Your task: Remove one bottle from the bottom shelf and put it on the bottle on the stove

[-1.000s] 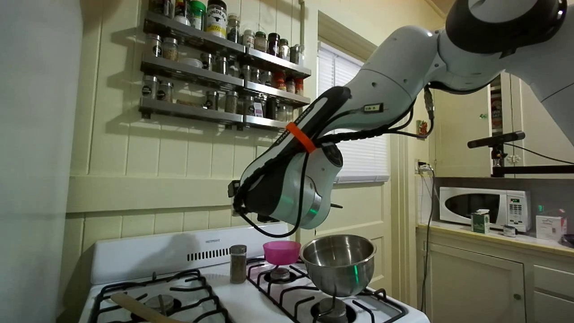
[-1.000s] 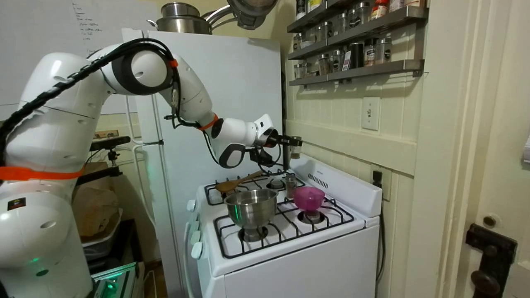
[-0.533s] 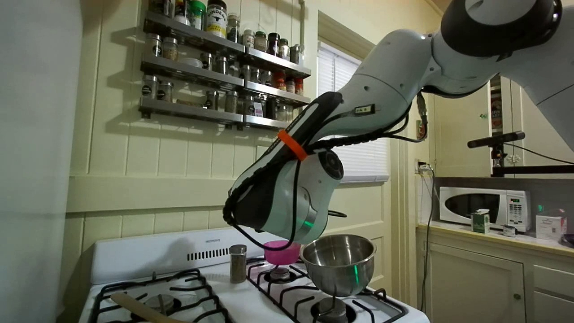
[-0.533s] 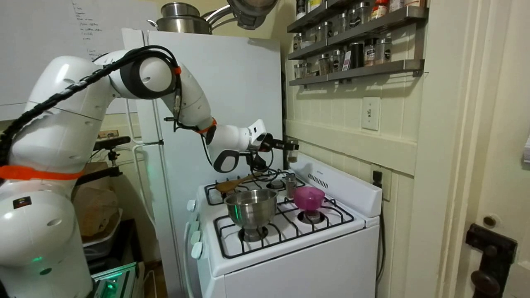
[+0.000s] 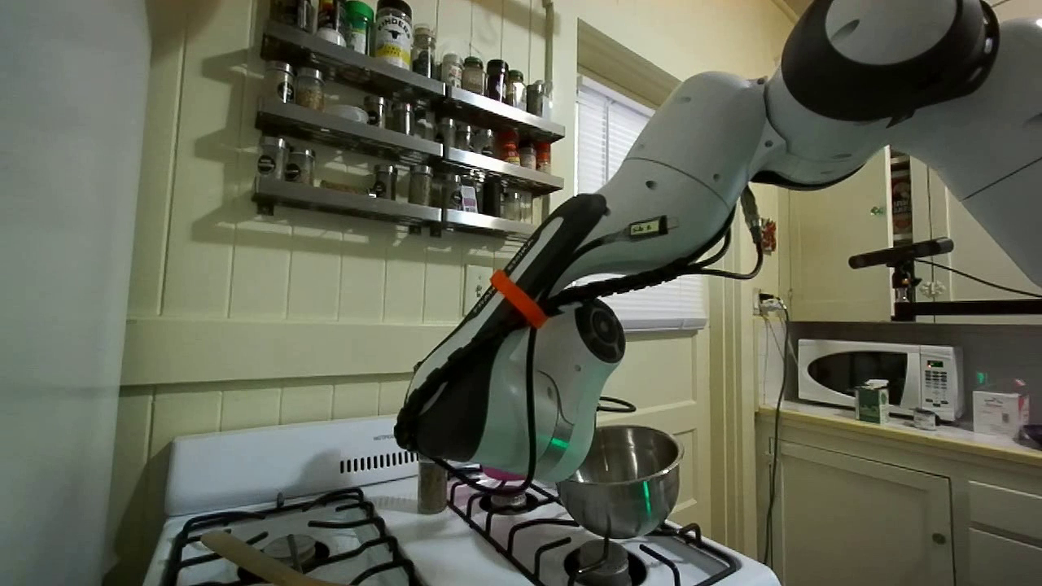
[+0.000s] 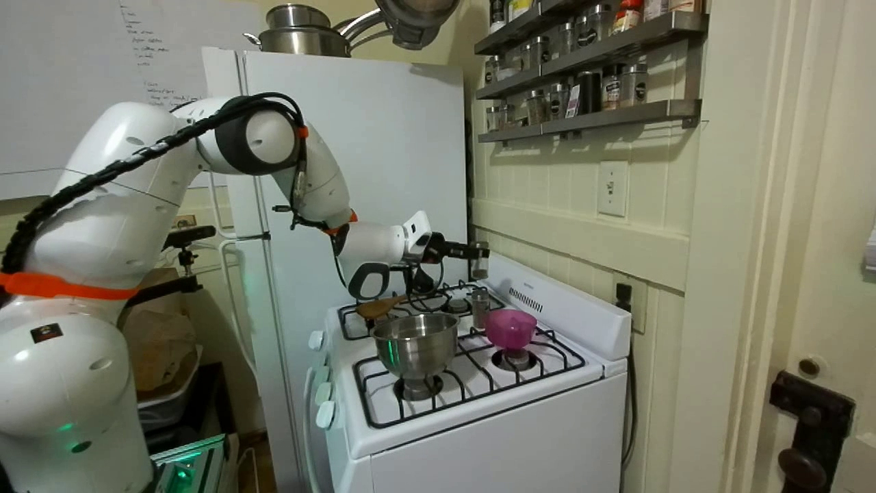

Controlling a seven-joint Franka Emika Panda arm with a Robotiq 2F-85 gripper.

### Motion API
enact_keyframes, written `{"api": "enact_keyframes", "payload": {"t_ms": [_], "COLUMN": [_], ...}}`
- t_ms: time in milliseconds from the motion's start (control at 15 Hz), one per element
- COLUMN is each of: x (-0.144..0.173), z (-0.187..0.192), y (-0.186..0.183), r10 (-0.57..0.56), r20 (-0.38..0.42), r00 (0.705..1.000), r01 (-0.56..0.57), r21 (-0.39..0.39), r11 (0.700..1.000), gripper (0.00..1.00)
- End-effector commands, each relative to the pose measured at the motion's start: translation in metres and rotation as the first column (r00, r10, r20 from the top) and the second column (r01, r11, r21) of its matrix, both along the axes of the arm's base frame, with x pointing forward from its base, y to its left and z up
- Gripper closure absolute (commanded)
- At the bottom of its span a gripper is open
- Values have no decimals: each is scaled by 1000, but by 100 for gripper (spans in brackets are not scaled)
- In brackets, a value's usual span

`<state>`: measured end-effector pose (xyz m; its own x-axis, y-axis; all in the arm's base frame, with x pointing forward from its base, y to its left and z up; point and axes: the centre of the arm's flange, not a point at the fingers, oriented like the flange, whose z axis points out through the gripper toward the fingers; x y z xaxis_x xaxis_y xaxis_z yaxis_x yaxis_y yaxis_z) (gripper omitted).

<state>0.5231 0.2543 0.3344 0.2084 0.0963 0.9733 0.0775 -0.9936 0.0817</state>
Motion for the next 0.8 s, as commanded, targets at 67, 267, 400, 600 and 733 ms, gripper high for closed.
{"api": "enact_keyframes", "payload": {"t_ms": [67, 267, 400, 600, 733], "x": [5, 7, 9, 10, 10], "z": [-15, -21, -26, -33, -36], "y": [2, 2, 3, 4, 6], "r10": [-24, -22, -14, -3, 1], "r20": [21, 16, 12, 4, 0], "r00": [999, 1000, 1000, 1000, 1000], "r01": [24, 22, 13, 3, -1], "r21": [15, 13, 20, 21, 19], "r11": [1000, 1000, 1000, 1000, 1000], "gripper": [75, 75, 75, 75, 75]}}
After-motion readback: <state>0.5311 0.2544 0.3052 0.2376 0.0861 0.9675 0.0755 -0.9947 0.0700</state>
